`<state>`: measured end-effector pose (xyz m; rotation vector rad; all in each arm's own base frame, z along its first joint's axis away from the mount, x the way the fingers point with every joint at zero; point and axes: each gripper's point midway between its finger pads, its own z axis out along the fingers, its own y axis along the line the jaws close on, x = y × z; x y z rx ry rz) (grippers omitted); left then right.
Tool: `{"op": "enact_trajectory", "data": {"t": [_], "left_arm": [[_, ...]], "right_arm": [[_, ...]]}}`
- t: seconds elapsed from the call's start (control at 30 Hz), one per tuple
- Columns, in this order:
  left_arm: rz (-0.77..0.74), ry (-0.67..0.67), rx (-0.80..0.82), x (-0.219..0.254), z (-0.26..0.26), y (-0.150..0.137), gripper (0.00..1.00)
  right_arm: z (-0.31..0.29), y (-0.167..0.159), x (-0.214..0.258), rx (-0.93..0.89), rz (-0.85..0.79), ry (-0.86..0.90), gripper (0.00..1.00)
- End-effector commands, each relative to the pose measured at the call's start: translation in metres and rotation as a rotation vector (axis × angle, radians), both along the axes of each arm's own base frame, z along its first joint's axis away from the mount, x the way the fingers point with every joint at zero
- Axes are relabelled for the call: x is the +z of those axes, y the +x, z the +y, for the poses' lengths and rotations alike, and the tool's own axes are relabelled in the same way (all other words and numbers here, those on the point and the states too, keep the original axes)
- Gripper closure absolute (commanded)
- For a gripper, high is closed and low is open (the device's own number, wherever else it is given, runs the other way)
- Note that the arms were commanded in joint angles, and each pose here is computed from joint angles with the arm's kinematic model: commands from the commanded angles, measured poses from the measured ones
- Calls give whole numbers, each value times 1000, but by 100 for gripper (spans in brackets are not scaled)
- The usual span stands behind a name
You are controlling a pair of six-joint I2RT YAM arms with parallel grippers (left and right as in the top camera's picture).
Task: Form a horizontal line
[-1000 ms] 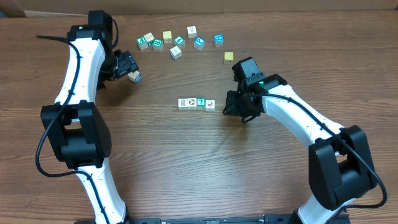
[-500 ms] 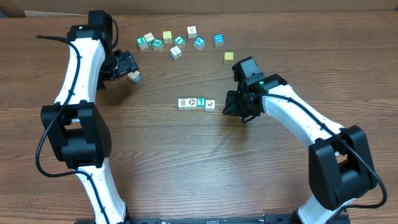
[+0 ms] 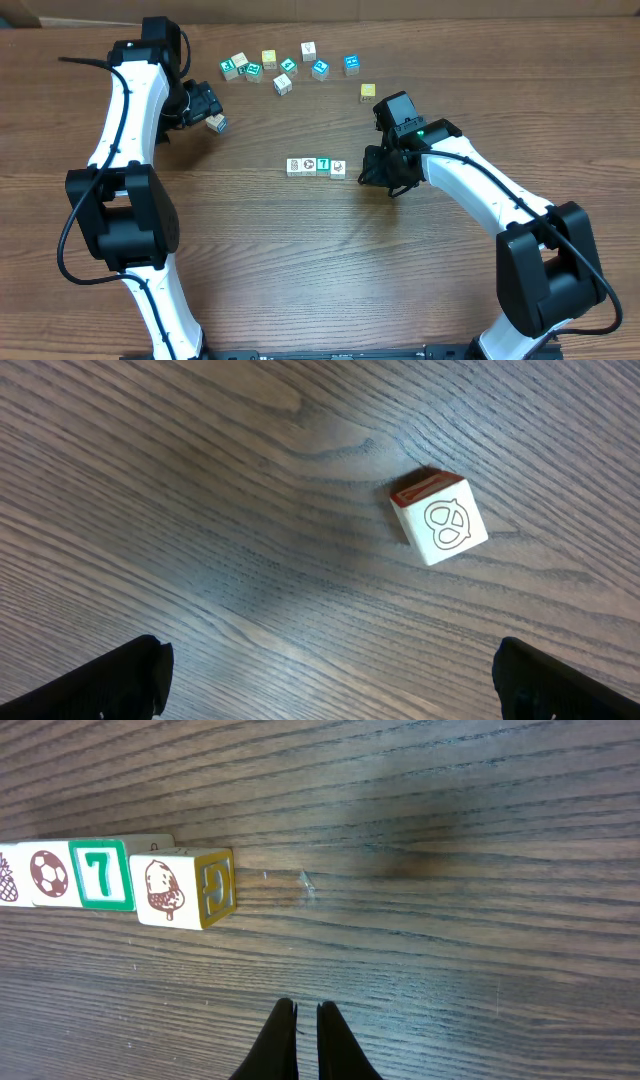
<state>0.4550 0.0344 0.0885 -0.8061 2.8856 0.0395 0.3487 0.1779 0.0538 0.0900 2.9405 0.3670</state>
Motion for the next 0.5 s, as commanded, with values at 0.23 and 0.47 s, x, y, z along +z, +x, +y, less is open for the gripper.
{"op": "enact_trajectory", "data": {"t": [0.23, 0.47], "left_arm": [[-6, 6, -17, 0, -3, 4, 0], [-6, 6, -17, 0, -3, 4, 0]], "right_arm": [[-1, -1, -4, -2, 9, 2, 95], [-1, -1, -4, -2, 9, 2, 95]]}}
